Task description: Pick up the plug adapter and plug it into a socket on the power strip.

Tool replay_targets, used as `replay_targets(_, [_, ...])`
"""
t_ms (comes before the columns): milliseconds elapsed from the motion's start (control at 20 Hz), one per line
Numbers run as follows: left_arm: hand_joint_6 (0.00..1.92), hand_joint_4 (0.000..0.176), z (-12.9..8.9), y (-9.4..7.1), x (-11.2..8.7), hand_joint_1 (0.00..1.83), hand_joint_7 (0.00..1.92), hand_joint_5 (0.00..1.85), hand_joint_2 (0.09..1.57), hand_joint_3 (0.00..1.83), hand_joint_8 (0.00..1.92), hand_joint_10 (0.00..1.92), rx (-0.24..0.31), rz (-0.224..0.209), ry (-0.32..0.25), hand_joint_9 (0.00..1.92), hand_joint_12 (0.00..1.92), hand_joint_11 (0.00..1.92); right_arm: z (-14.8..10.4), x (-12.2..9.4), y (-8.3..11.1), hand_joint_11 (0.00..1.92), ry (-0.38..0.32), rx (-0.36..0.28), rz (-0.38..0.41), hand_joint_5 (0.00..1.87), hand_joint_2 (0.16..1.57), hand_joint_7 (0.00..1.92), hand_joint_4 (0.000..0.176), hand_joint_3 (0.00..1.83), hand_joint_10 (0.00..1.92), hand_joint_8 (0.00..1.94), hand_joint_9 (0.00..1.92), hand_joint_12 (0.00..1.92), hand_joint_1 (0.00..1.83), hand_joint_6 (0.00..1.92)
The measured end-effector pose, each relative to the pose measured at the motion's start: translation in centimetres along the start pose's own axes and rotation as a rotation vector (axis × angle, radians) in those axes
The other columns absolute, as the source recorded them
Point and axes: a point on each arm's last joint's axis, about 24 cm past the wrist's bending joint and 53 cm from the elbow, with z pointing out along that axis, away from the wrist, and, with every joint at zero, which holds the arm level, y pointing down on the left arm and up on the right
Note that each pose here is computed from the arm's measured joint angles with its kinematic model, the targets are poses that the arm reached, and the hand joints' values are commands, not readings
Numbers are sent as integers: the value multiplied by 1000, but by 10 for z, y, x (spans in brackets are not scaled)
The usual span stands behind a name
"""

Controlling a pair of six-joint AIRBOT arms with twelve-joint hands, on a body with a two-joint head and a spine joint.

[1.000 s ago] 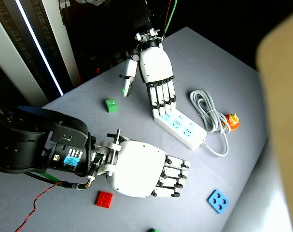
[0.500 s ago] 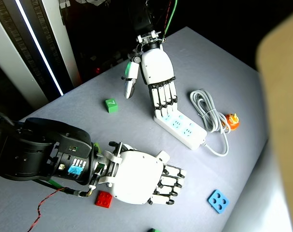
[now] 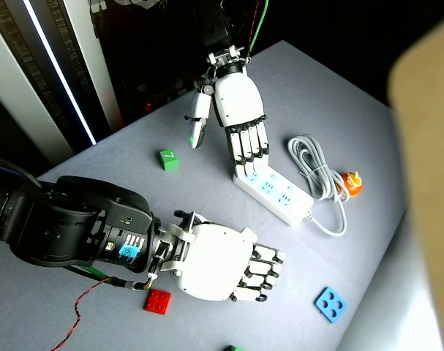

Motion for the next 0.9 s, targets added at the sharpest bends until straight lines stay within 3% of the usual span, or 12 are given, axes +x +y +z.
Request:
replay_targets(450, [5, 0, 0, 0, 2, 0, 192, 171, 1234, 0, 4, 4, -2, 21, 7, 156, 350, 0, 1, -2, -2, 0, -5, 4, 7, 259, 970, 217, 0, 0, 0, 0, 195, 662, 1384, 4])
replay_targets(500, [7, 0, 0, 0, 2, 0, 167, 144, 1234, 0, 5, 6, -3, 20, 8, 132, 268, 0, 1, -2, -2, 0, -5, 4, 7, 277, 967, 234, 0, 0, 5, 4, 212, 722, 1395, 7])
replay_targets(800, [5, 0, -1, 3, 3, 0, 172, 148, 1230, 0, 4, 5, -18, 1, 12, 136, 280, 0, 2, -4, -2, 0, -9, 4, 7, 335, 993, 319, 0, 4, 16, 9, 296, 863, 1378, 8])
replay_targets(850, [5, 0, -1, 3, 3, 0, 178, 154, 1233, 0, 4, 5, -20, -2, 12, 143, 294, 0, 3, -2, -1, 2, -6, 3, 7, 418, 1006, 405, 0, 3, 31, 10, 401, 1008, 1401, 15])
replay_targets(900, [3, 0, -1, 3, 4, 0, 182, 154, 1231, 0, 3, 6, -21, -5, 13, 152, 326, 0, 4, -1, -1, 33, -5, 2, 8, 596, 1025, 617, 0, 4, 85, 37, 627, 1179, 1365, 40])
